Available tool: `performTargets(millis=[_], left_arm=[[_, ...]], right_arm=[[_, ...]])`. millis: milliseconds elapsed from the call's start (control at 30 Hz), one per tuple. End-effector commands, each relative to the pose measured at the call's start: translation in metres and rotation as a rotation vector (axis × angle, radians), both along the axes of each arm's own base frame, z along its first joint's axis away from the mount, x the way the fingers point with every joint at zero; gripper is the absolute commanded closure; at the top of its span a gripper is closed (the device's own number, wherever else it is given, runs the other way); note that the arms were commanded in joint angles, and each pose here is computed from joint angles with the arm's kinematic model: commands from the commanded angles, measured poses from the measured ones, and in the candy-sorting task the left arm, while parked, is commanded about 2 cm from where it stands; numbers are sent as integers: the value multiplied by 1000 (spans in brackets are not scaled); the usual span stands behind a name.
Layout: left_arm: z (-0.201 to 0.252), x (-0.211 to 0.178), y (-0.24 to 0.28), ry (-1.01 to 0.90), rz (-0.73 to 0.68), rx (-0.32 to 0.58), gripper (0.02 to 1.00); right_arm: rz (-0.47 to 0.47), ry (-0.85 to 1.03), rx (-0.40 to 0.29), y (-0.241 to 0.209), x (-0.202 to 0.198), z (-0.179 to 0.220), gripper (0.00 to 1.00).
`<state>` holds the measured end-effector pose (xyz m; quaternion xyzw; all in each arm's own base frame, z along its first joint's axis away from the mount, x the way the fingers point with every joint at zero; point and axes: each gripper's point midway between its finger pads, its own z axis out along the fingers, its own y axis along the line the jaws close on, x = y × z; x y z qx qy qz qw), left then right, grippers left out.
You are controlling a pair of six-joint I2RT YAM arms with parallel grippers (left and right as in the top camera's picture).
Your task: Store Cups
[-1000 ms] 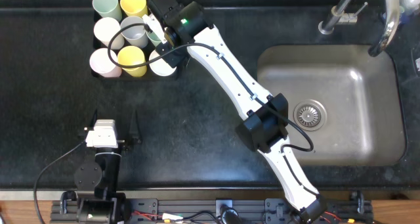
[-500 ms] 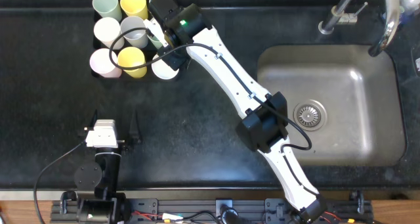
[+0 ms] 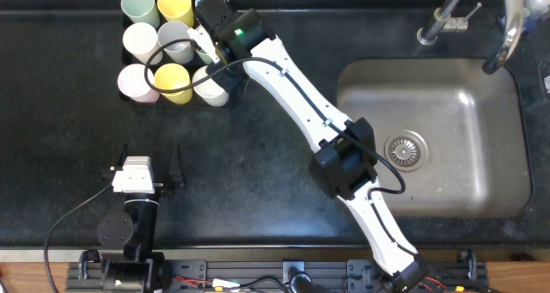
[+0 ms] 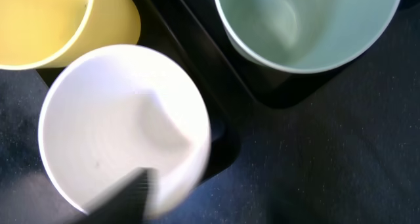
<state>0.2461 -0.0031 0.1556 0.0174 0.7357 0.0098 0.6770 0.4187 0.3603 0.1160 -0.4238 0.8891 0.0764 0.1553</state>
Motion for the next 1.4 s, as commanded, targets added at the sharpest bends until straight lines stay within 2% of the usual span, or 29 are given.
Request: performTargets(millis=[33,167,267,333,400,567,633,733,867,967,1033,1133,1233,1400], left_arm=[[0,0,-2,-4,-13,18,20],[0,0,-2,-4,-13,18,20],[0,0,-2,-4,-13,18,20],[0,0,-2,-4,-13,18,20],[0,0,-2,-4,-13,18,20],[0,0,-2,-4,-13,18,20],[0,0,-2,-4,-13,18,20],[0,0,-2,-4,-13,18,20],[0,0,-2,-4,-13,18,20],[0,0,-2,-4,-13,18,18],[0,0,-2,-4,-13,18,20],[0,0,-2,-4,-13,18,20],[0,0,-2,-4,-13,18,20],[0,0,-2,-4,-13,18,20]], right_arm=[[13,8,-6,4,-1,-10,3],[-5,-35,-28,0,8,-8,3],[-96,-146,-80,-15,32,5,5],[-152,-210,-84,-23,45,21,3],[-188,-258,-57,-29,55,43,3],[-340,-398,130,-70,77,153,3],[-364,-401,195,-101,68,194,5],[-394,-364,228,-138,47,223,5],[-487,-346,210,-205,11,257,3],[-529,-353,205,-234,-17,275,5],[-552,-335,179,-250,-41,275,3],[-684,-300,71,-295,-91,251,5],[-773,-292,8,-326,-125,224,3],[-931,-254,52,-347,-162,153,5]])
